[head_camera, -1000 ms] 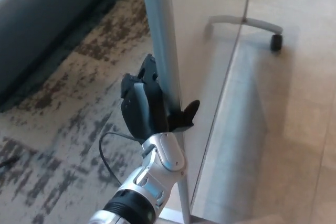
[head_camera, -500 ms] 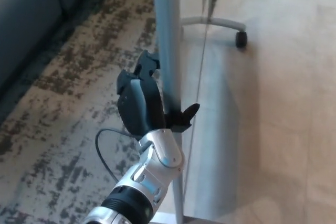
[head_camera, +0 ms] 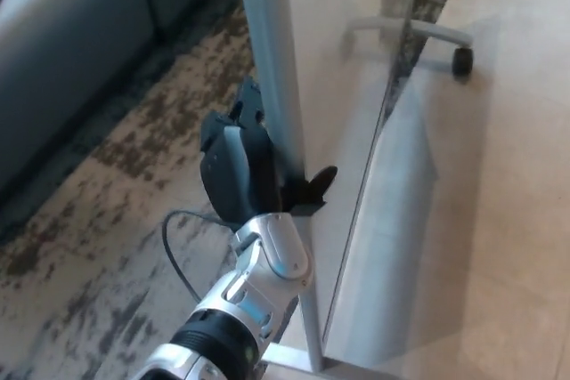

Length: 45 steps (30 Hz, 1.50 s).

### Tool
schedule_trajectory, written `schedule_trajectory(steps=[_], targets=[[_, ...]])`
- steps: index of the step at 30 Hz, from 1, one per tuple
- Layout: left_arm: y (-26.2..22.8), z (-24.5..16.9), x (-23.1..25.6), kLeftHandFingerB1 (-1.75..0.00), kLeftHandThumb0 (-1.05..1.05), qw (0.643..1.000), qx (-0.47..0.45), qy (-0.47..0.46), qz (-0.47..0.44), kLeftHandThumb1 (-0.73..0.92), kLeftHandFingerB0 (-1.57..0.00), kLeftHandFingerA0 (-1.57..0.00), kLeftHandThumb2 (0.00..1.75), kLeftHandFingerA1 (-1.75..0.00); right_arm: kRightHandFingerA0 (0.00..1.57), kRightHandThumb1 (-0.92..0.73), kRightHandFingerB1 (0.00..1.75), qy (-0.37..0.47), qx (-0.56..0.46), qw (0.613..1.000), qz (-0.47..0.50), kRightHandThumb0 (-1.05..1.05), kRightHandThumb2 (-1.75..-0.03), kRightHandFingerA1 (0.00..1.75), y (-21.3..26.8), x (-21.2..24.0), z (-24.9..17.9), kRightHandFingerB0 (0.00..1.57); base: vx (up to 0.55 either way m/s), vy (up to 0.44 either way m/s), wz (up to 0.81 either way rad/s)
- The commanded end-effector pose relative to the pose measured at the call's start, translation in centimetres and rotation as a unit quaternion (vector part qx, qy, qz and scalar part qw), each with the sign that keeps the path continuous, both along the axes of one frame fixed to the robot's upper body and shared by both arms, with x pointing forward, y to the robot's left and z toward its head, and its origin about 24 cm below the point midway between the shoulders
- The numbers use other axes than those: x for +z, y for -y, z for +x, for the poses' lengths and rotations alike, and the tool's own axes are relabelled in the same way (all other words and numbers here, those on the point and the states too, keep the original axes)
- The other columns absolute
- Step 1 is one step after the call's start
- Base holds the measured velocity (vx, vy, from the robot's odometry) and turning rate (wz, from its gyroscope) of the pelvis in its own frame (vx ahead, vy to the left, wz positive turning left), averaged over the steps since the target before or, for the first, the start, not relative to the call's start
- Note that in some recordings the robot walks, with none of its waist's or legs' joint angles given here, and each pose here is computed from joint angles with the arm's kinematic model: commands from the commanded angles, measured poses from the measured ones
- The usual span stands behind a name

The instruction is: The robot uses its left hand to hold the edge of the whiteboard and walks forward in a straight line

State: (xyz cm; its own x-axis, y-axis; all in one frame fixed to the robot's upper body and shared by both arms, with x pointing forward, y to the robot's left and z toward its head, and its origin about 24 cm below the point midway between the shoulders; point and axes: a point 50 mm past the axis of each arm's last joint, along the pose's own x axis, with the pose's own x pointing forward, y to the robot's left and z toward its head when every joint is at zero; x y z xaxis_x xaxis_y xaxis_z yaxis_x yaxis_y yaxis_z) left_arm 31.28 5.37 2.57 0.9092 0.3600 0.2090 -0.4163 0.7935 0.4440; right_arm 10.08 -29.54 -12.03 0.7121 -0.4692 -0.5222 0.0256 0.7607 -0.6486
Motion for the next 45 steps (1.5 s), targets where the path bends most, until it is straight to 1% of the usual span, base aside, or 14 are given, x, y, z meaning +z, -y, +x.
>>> schedule_trajectory(steps=[1,6,7,11,17,18,26,27,30,31,32,36,37,45], targets=[[1.6,1.42,3.19,-1.53,-0.1,0.998,-0.025,0.056,-0.001,0.47,-0.87,-0.94,0.99,-1.61,0.72,-0.57,0.36,-0.002,0.002,1.0,-0.005,-0.41,-0.58,0.73,-0.01,-0.03,-0.17,0.51,0.37,0.087,-0.47],[1.55,1.48,3.2,-1.51,-0.1,0.998,-0.024,0.055,-0.002,0.46,-0.89,-0.95,1.01,-1.6,0.6,-0.57,0.35,-0.001,0.005,1.0,-0.006,-0.4,-0.58,0.62,0.04,0.03,0.03,0.5,0.43,0.004,-0.48],[1.52,1.47,3.15,-1.49,-0.14,0.998,-0.024,0.055,0.0,0.49,-0.84,-1.0,1.0,-1.61,0.46,-0.58,0.35,-0.003,0.004,1.0,-0.003,-0.4,-0.57,0.51,0.07,0.03,0.08,0.49,0.41,0.015,-0.07],[1.52,1.47,3.13,-1.54,-0.1,0.998,-0.025,0.057,0.001,0.45,-0.88,-0.97,1.03,-1.6,0.58,-0.58,0.35,-0.002,0.006,1.0,-0.003,-0.39,-0.58,0.56,0.08,0.06,0.13,0.49,0.37,0.006,0.14],[1.7,1.5,3.18,-1.54,-0.14,0.998,-0.034,0.047,0.005,0.46,-0.87,-0.95,1.03,-1.64,0.6,-0.59,0.36,-0.002,0.008,1.0,-0.001,-0.39,-0.57,0.57,0.09,0.08,0.17,0.49,0.38,-0.067,0.43],[1.7,1.5,3.2,-1.52,-0.13,0.998,-0.034,0.047,0.002,0.46,-0.88,-0.97,1.04,-1.62,0.47,-0.59,0.35,-0.002,0.008,1.0,0.002,-0.38,-0.57,0.5,0.08,0.08,0.19,0.49,0.33,-0.054,0.36],[1.71,1.48,3.07,-1.5,-0.12,0.999,-0.033,0.04,0.01,0.45,-0.88,-0.95,1.05,-1.61,0.59,-0.57,0.36,0.0,0.014,1.0,-0.01,-0.38,-0.58,0.57,0.02,0.11,0.15,0.5,0.24,-0.118,-0.02],[1.71,1.44,3.09,-1.51,-0.1,0.998,-0.032,0.044,0.01,0.44,-0.88,-0.96,1.05,-1.6,0.5,-0.48,0.5,-0.005,0.008,1.0,0.0,-0.47,-0.82,0.63,0.04,0.02,0.17,0.42,0.21,-0.085,-0.16],[1.68,1.38,3.09,-1.5,-0.08,0.998,-0.037,0.05,0.007,0.43,-0.88,-0.96,1.05,-1.6,0.52,-0.48,0.5,-0.004,0.01,1.0,-0.002,-0.47,-0.82,0.63,0.02,0.03,0.17,0.41,0.17,0.073,-0.09],[1.75,1.37,3.05,-1.51,-0.09,0.998,-0.037,0.047,0.009,0.45,-0.87,-0.94,1.02,-1.61,0.57,-0.58,0.36,0.0,0.011,1.0,-0.004,-0.39,-0.58,0.58,0.05,0.09,0.1,0.5,0.15,0.141,0.01],[1.78,1.36,3.02,-1.49,-0.1,0.998,-0.038,0.045,0.009,0.45,-0.88,-0.95,1.03,-1.59,0.49,-0.46,0.5,0.001,0.012,1.0,-0.004,-0.45,-0.81,0.63,0.05,0.11,0.07,0.42,0.26,0.027,0.25],[1.77,1.36,2.98,-1.49,-0.1,0.998,-0.039,0.043,0.008,0.45,-0.88,-0.95,1.03,-1.59,0.49,-0.46,0.5,0.001,0.012,1.0,-0.004,-0.45,-0.81,0.63,0.03,0.1,0.05,0.42,0.19,0.086,-0.04],[1.81,1.36,2.99,-1.55,-0.12,0.998,-0.038,0.041,0.007,0.44,-0.86,-0.94,1.06,-1.64,0.61,-0.58,0.36,0.001,0.01,1.0,-0.001,-0.4,-0.58,0.63,0.01,0.08,0.05,0.5,-0.01,-0.05,0.12],[1.81,1.4,3.03,-1.51,-0.11,0.998,-0.035,0.044,0.017,0.45,-0.87,-0.94,1.01,-1.61,0.61,-0.58,0.36,-0.005,0.003,1.0,0.0,-0.4,-0.58,0.68,-0.03,-0.04,0.1,0.51,-0.03,-0.236,0.56]])
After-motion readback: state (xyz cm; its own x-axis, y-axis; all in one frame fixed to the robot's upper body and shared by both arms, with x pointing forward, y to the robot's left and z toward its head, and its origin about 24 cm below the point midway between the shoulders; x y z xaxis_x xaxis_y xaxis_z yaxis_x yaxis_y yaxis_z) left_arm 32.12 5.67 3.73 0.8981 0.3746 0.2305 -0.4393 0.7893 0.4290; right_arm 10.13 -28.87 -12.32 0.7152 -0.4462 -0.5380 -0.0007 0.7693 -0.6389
